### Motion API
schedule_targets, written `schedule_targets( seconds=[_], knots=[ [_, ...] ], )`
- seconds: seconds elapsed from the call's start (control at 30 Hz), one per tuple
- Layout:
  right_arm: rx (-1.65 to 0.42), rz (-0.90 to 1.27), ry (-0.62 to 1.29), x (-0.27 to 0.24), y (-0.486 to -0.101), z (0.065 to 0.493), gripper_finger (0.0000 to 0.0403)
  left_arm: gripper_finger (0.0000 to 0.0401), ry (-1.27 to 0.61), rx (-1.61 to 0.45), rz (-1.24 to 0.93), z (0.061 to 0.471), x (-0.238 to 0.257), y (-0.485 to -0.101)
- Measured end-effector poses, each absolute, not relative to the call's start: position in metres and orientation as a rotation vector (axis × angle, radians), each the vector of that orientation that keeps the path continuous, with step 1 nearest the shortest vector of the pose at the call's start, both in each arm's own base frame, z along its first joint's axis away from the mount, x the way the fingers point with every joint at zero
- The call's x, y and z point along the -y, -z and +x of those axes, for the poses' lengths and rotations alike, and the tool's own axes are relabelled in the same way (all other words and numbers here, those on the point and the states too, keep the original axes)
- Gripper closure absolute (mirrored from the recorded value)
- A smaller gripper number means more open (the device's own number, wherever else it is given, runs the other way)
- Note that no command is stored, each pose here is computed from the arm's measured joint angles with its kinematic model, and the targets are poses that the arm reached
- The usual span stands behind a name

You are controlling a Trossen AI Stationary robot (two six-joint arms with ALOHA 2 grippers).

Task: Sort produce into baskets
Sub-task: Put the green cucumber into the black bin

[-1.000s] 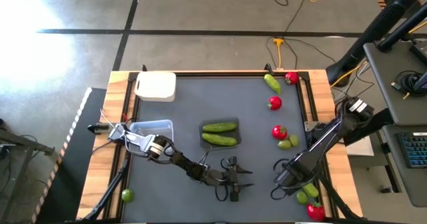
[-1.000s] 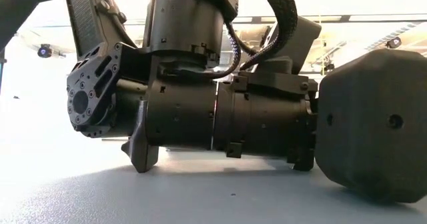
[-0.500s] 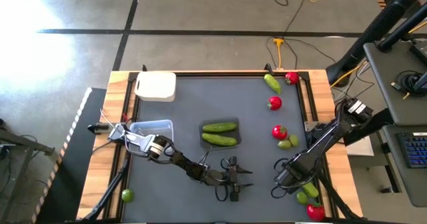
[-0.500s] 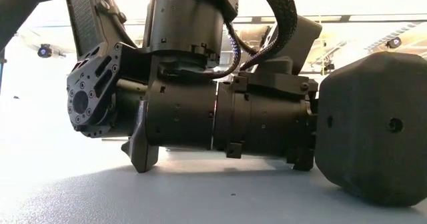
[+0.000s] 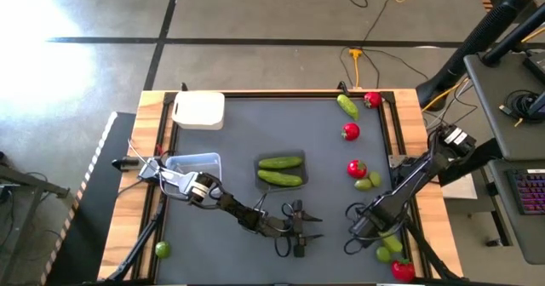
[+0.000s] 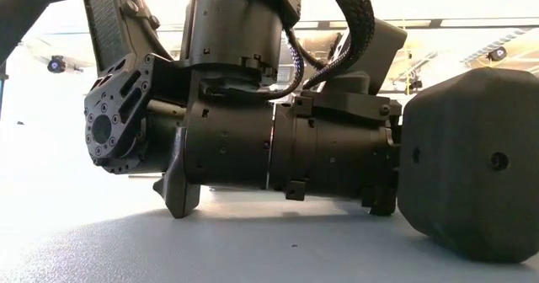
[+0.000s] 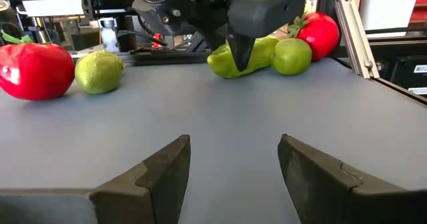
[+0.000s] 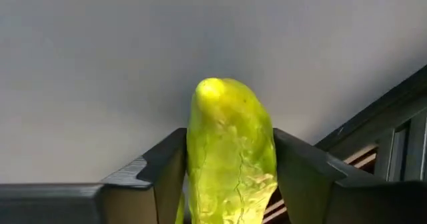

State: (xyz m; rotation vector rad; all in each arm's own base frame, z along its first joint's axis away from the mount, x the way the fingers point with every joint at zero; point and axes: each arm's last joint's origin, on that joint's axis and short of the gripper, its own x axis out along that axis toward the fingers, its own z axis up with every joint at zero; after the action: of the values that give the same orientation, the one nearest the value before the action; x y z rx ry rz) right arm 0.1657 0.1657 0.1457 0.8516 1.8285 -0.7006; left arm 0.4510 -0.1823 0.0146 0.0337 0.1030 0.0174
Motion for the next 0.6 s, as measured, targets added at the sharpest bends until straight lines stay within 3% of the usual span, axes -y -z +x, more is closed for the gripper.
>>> schedule_targets(
  seconds=[0.27,0.6],
  knots=[
    [-1.737,0.868,0.558,-0.156,-0.177,0.203,0.0242,0.0192,-0.017,-0.101,0.034,0.451,0.182,-0.015],
    [-1.186,0.431,0.553,-0.108,-0.264,0.269,0.0241,0.0192,-0.018,-0.099,0.034,0.452,0.183,-0.016]
  ],
)
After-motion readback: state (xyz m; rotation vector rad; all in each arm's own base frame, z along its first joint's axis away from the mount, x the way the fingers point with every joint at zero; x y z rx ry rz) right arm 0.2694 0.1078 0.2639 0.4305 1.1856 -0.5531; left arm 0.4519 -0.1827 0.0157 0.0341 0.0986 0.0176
